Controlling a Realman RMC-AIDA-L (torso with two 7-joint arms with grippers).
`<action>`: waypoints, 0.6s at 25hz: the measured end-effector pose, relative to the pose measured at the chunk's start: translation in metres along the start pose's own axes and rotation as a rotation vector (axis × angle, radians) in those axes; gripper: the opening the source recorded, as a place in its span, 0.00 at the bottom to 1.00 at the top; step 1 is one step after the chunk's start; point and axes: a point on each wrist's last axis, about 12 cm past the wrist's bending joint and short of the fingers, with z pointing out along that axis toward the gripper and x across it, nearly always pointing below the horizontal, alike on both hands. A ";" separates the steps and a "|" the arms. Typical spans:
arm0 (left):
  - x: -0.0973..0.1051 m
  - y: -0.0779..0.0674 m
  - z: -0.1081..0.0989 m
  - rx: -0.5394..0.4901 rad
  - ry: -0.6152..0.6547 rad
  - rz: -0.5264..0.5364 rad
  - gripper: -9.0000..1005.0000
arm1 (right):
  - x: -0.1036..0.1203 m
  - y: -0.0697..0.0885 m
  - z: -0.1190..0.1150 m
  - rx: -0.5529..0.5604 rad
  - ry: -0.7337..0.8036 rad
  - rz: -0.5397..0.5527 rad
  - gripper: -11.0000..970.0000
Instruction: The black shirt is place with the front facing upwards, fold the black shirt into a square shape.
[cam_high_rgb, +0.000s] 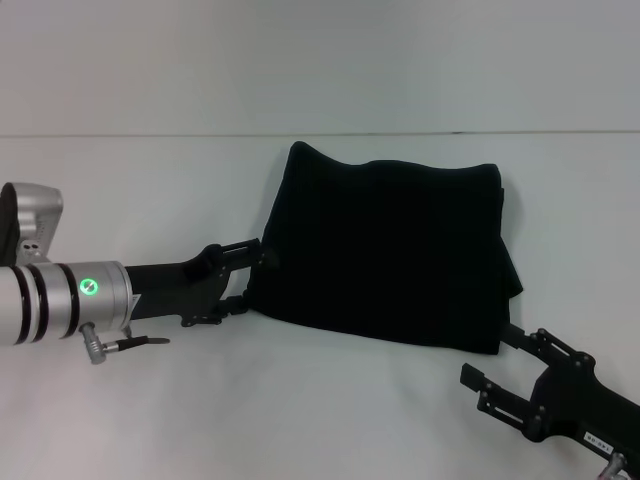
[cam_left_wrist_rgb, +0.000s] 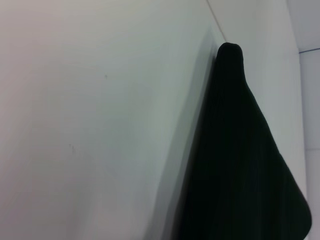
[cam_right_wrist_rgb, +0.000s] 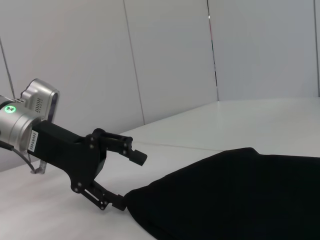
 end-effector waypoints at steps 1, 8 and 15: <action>0.000 0.000 0.001 -0.005 0.001 0.005 0.93 | 0.000 0.000 0.000 0.000 -0.001 -0.001 0.86; -0.001 -0.002 0.004 -0.030 0.005 0.031 0.93 | -0.002 -0.001 0.001 -0.001 -0.007 0.000 0.86; -0.003 -0.003 0.004 -0.027 -0.003 0.057 0.93 | -0.002 -0.001 0.001 -0.001 -0.010 0.001 0.86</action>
